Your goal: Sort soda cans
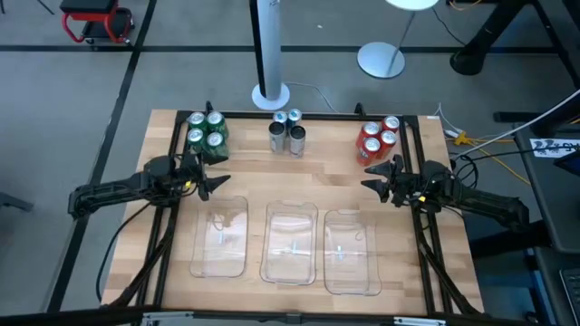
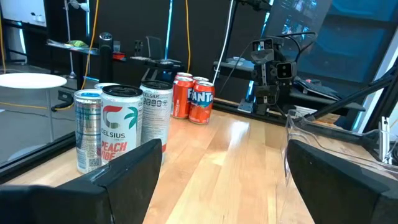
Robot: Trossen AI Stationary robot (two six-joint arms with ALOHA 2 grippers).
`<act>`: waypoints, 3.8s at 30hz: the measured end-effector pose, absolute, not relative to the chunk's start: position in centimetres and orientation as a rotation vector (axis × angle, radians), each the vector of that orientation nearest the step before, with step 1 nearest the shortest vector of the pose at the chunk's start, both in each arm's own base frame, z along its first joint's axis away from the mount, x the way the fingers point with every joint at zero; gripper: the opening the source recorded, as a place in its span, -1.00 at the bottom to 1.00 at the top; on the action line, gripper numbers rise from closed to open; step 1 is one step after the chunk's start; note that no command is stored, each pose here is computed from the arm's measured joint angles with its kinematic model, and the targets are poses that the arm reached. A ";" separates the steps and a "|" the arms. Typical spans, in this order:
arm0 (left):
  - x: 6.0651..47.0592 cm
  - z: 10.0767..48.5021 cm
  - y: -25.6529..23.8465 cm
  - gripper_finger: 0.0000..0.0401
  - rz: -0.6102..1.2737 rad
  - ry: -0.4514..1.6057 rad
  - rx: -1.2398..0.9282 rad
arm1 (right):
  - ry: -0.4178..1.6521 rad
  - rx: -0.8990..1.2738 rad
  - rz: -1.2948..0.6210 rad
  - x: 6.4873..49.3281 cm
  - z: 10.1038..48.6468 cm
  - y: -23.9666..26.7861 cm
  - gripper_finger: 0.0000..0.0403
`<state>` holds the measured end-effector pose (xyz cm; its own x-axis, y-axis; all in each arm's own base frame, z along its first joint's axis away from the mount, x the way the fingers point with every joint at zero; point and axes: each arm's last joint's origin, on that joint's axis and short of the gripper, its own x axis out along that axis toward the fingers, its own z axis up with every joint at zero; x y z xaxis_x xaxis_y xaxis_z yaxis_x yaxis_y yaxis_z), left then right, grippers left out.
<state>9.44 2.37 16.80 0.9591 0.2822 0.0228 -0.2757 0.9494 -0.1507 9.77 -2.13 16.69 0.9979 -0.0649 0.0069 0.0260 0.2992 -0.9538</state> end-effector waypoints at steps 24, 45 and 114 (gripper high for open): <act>9.4 16.8 2.4 0.66 0.284 -0.044 -0.147 | 0.036 -1.266 -0.060 9.8 16.7 -2.1 0.38; 9.4 16.8 2.4 0.66 0.284 -0.044 -0.147 | 0.036 -1.266 -0.061 9.8 16.7 -2.1 0.38; 9.1 19.2 3.2 0.66 0.624 0.032 -0.307 | 0.100 -1.265 -0.165 9.7 17.0 -2.4 0.38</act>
